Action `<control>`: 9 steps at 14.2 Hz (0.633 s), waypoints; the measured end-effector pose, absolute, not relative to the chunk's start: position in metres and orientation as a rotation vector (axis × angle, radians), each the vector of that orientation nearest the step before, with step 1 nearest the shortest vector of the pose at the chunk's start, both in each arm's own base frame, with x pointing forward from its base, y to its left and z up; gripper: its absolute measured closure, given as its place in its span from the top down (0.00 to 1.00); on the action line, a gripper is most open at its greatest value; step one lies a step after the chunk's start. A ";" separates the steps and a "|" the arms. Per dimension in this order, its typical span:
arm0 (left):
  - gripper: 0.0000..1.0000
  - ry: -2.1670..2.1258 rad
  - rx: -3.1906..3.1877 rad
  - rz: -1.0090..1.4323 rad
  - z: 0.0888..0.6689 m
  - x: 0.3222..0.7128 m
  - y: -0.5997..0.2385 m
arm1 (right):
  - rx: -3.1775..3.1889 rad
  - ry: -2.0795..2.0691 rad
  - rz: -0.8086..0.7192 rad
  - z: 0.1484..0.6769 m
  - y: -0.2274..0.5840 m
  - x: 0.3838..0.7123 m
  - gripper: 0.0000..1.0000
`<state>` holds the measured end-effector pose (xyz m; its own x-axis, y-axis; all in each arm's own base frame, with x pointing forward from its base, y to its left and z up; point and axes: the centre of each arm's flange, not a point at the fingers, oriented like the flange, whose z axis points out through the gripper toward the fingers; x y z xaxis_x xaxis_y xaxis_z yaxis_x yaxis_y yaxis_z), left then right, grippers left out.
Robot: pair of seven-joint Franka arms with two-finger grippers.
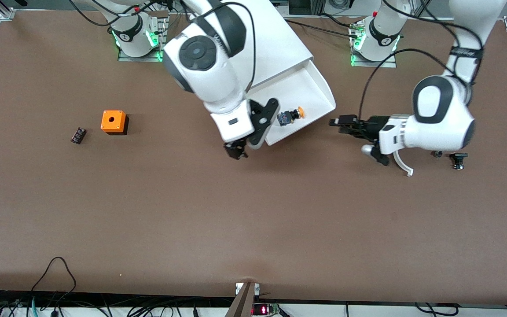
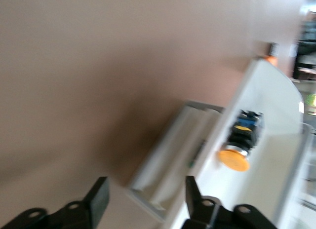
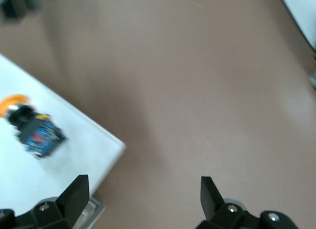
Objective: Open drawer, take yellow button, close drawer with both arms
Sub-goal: 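Grasp the yellow button with the right gripper while the left gripper withdraws, then lift the yellow button up out of the drawer with the right gripper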
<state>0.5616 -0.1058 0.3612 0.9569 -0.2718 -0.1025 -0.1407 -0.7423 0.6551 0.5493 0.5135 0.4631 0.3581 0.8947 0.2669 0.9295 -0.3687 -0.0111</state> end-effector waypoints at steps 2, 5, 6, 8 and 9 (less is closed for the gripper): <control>0.98 -0.299 2.532 -0.083 0.424 0.573 -0.056 | -2.346 -1.815 -0.311 0.454 0.543 0.525 1.00; 1.00 -0.366 2.760 0.020 0.491 0.562 0.008 | -2.190 -2.059 -0.285 0.434 0.571 0.497 1.00; 1.00 -0.407 2.825 0.005 0.513 0.556 0.018 | -2.153 -2.111 -0.271 0.426 0.577 0.492 1.00; 1.00 -0.404 2.931 -0.042 0.551 0.549 0.026 | -2.106 -2.175 -0.243 0.410 0.586 0.485 1.00; 1.00 -0.365 2.987 -0.064 0.563 0.547 0.028 | -2.082 -2.205 -0.233 0.404 0.589 0.481 1.00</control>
